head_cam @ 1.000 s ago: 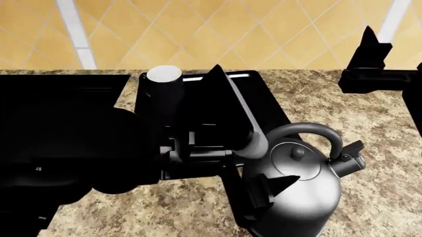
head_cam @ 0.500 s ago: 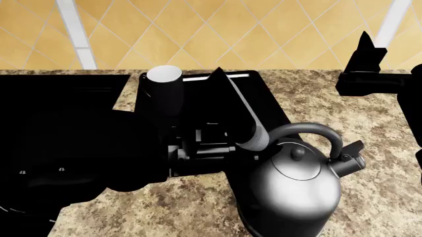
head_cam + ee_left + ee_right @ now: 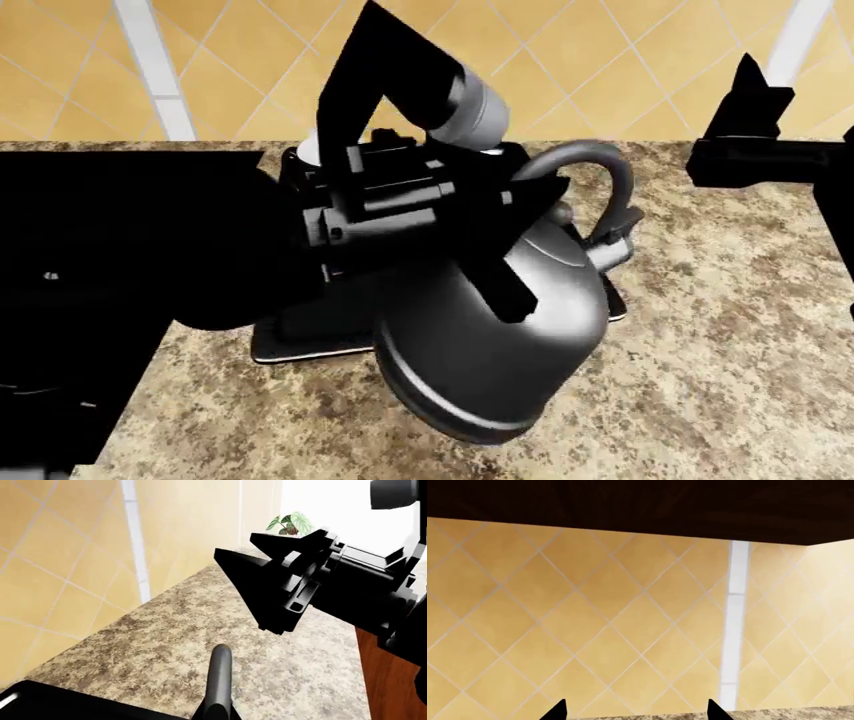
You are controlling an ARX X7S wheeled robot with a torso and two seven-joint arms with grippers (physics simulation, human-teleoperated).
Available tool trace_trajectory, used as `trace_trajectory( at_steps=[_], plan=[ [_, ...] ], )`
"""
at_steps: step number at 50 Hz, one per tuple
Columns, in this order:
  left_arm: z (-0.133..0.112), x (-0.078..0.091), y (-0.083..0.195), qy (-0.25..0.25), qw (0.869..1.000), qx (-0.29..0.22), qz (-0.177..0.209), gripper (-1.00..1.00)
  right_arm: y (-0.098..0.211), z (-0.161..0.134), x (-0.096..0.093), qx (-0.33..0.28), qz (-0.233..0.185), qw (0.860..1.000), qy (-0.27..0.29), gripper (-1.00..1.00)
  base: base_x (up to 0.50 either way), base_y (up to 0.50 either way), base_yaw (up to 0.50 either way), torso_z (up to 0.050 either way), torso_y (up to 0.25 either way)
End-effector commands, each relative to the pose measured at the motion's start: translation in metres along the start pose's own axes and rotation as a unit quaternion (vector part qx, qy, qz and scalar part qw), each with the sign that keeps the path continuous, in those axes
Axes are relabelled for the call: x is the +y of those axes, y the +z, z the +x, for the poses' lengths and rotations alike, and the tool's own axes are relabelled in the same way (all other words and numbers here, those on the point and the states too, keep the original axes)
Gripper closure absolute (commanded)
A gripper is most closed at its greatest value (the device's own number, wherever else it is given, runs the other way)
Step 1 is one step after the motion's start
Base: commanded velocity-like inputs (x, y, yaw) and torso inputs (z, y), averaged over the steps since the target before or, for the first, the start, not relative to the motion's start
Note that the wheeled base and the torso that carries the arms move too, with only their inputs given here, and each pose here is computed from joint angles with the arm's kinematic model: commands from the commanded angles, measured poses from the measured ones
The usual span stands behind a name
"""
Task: Pick the kettle from the counter and place it on the tray. Then pick the mug from the cabinet and place it on the tray. Then close the cabinet doors.
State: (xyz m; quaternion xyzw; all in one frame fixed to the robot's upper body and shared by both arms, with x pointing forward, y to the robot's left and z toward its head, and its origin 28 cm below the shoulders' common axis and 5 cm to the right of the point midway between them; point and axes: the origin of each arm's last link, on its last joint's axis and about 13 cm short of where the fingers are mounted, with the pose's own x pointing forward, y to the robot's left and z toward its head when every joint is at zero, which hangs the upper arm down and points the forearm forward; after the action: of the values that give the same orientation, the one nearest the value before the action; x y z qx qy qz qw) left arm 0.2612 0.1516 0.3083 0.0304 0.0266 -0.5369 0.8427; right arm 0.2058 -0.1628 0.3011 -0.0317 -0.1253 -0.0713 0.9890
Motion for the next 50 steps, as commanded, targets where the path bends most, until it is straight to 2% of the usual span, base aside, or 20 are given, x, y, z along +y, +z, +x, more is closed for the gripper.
trace_trajectory(
  at_steps=[1, 10, 21, 29, 38, 50],
  plan=[
    [-0.012, 0.008, 0.038, 0.058, 0.995, -0.083, 0.003, 1.00, 0.001, 0.000, 0.000, -0.002, 0.001, 1.000, -0.001, -1.00, 0.00, 0.00, 0.00, 0.000, 0.000],
    [-0.015, 0.018, 0.059, 0.125, 0.983, -0.137, 0.006, 1.00, 0.001, 0.001, 0.001, -0.001, 0.001, 1.000, 0.000, -1.00, 0.00, 0.00, 0.00, 0.001, 0.002],
    [0.002, 0.025, 0.058, 0.187, 0.967, -0.169, 0.028, 1.00, 0.001, 0.001, 0.000, -0.003, 0.003, 1.000, -0.002, -1.00, 0.00, 0.00, 0.00, 0.001, 0.001],
    [0.017, 0.035, 0.050, 0.212, 0.964, -0.161, 0.028, 1.00, 0.001, -0.001, -0.002, -0.005, 0.005, 1.000, -0.005, -1.00, 0.00, 0.00, 0.00, 0.000, 0.003],
    [0.029, 0.063, 0.031, 0.264, 0.954, -0.140, 0.011, 1.00, -0.002, 0.000, -0.003, -0.002, 0.007, 1.000, -0.007, -1.00, 0.00, 0.00, 0.00, 0.001, 0.001],
    [0.048, 0.083, 0.005, 0.302, 0.946, -0.115, -0.006, 1.00, -0.008, 0.002, -0.003, 0.004, 0.010, 1.000, -0.007, -1.00, 0.00, 0.00, 0.00, 0.001, 0.002]
  ],
)
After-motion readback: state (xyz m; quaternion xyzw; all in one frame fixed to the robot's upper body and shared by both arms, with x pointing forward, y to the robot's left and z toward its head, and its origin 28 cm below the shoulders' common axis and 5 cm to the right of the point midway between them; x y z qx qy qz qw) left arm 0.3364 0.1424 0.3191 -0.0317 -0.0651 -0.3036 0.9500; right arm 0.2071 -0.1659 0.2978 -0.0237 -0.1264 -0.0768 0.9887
